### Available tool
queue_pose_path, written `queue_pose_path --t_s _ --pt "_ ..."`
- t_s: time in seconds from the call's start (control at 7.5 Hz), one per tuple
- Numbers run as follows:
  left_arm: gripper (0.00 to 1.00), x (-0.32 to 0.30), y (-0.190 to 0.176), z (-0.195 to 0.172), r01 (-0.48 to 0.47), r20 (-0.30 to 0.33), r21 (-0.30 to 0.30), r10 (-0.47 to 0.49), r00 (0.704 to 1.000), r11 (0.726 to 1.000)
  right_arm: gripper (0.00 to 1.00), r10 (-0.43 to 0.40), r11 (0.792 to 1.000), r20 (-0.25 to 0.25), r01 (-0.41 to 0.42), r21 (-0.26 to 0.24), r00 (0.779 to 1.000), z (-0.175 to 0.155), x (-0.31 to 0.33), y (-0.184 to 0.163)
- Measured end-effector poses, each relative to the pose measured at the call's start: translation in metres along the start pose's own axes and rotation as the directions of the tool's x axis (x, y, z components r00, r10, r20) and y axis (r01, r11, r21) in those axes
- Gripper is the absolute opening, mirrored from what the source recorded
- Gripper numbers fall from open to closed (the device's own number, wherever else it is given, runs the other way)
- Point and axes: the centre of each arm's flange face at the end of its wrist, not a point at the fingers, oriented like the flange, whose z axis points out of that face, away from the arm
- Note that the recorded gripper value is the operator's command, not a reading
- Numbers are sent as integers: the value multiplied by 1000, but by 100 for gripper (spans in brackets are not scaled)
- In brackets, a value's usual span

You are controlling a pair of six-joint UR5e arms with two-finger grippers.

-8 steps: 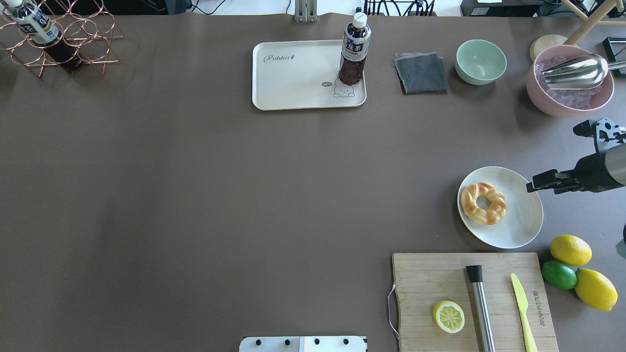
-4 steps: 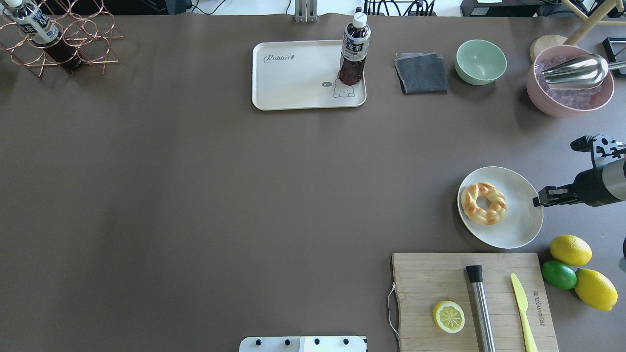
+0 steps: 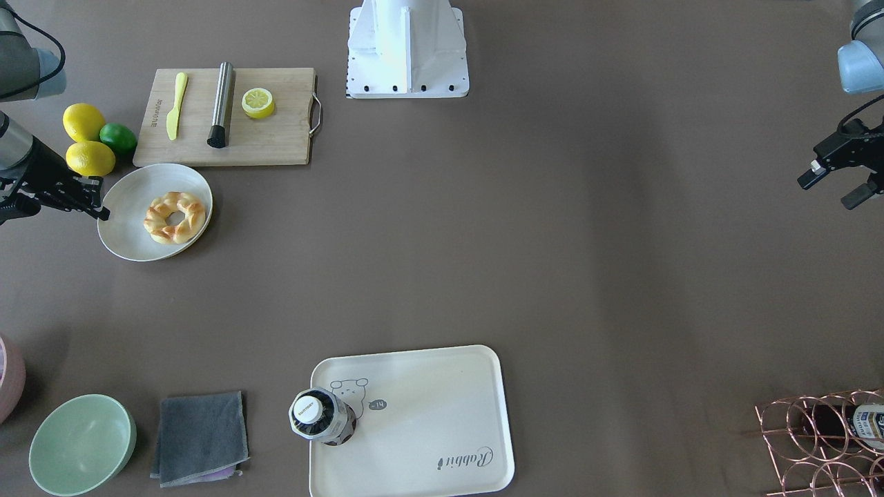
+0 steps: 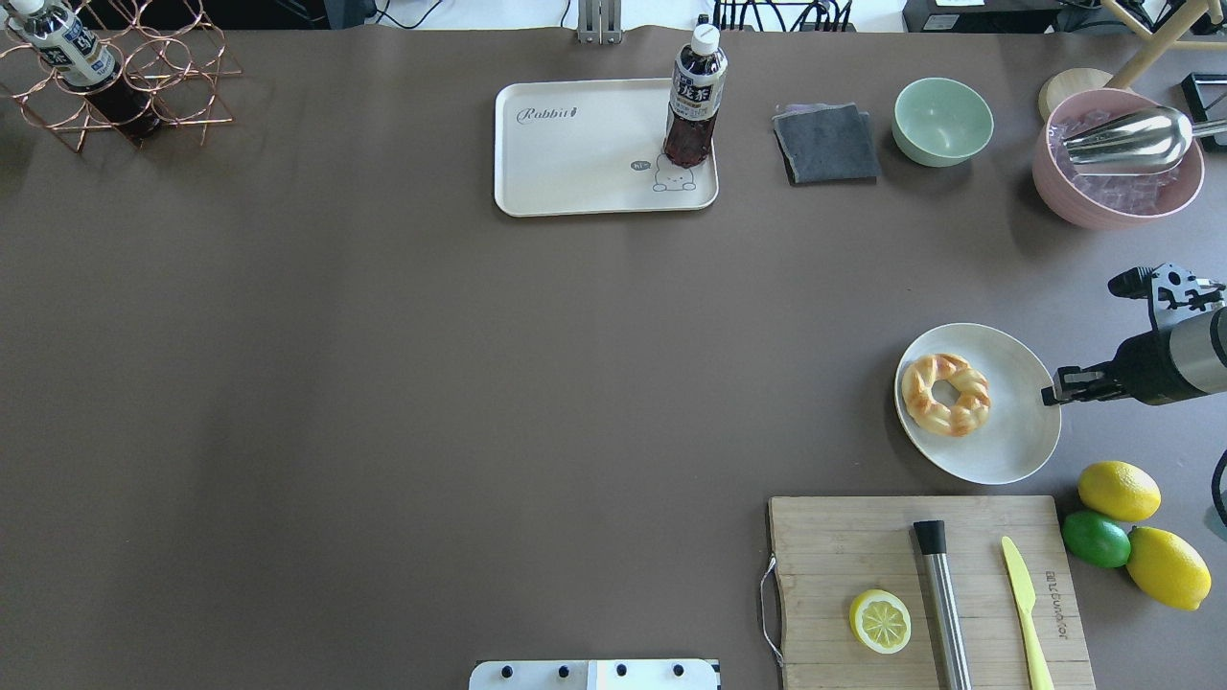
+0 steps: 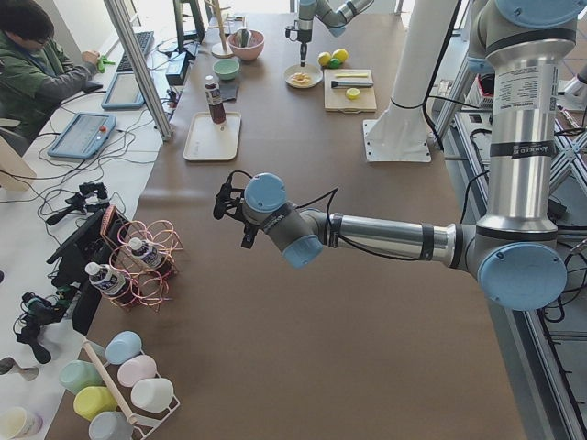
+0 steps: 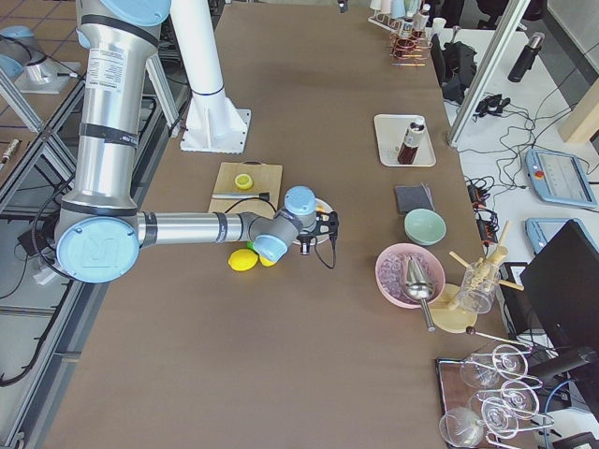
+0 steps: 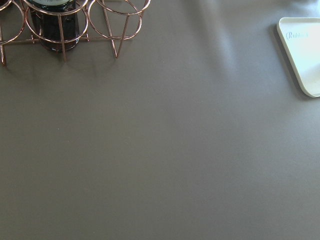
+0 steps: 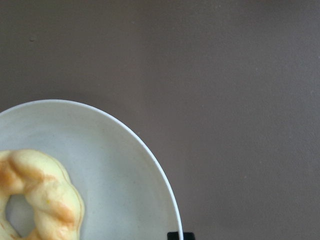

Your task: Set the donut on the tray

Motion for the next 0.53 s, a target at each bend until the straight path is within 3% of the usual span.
queue_pose_path --t_s 0.53 --pt "99 12 -12 -1 33 -15 7 -33 999 999 0 23 999 75 -26 37 997 -2 -75 -51"
